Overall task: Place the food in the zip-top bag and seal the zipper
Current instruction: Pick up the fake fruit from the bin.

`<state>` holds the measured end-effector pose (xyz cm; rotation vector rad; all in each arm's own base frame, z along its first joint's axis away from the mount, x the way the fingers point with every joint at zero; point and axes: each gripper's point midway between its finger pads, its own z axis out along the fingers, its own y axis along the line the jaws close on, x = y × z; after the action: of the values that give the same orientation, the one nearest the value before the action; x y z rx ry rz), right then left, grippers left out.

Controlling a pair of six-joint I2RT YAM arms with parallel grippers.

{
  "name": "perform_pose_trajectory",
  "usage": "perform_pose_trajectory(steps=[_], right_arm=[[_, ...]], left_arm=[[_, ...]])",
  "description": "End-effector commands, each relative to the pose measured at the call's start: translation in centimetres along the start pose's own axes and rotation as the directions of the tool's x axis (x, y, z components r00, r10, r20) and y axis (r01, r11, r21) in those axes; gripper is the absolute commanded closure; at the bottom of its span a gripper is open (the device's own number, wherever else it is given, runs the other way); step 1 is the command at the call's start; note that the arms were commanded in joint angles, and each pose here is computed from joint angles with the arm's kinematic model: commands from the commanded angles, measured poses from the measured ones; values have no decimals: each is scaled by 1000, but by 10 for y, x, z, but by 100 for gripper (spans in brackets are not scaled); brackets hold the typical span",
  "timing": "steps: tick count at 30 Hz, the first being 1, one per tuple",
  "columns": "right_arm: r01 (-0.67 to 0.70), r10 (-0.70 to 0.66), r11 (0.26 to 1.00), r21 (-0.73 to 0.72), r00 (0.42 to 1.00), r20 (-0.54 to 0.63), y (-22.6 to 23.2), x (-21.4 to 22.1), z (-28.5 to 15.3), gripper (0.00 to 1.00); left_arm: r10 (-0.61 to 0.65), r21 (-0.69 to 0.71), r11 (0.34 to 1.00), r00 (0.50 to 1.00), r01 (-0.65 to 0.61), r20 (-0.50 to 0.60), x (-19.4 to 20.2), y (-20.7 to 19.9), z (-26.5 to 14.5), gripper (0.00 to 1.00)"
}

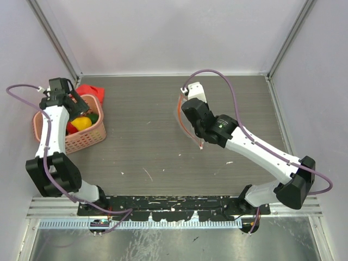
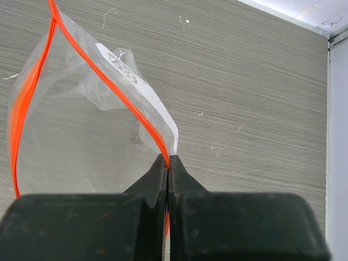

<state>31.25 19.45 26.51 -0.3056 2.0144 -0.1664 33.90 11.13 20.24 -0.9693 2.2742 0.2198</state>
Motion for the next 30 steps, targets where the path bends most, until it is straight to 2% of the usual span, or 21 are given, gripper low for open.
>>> perform_pose_trajectory(steps=[1,7,17,23,30], right_arm=[[-32,32,999,-3,999,35,0,-14,0,100],[-43,44,999,-19,999,14,6,-7,2,100],[-42,42,999,-34,999,0,13,0,7,100],[-32,32,999,-34,999,-9,14,6,9,100],[-37,37,998,-45,999,-4,15,3,8,100]], left_arm=[[-31,-2,1000,999,31,38,-10,-6,25,2],[-53,38,998,996,56,-78,9,-16,64,2],[-44,25,998,979,50,-198,36,-20,104,0],[-30,14,999,977,34,-210,39,-17,107,11],[-17,21,1000,984,21,-179,32,-15,98,29]])
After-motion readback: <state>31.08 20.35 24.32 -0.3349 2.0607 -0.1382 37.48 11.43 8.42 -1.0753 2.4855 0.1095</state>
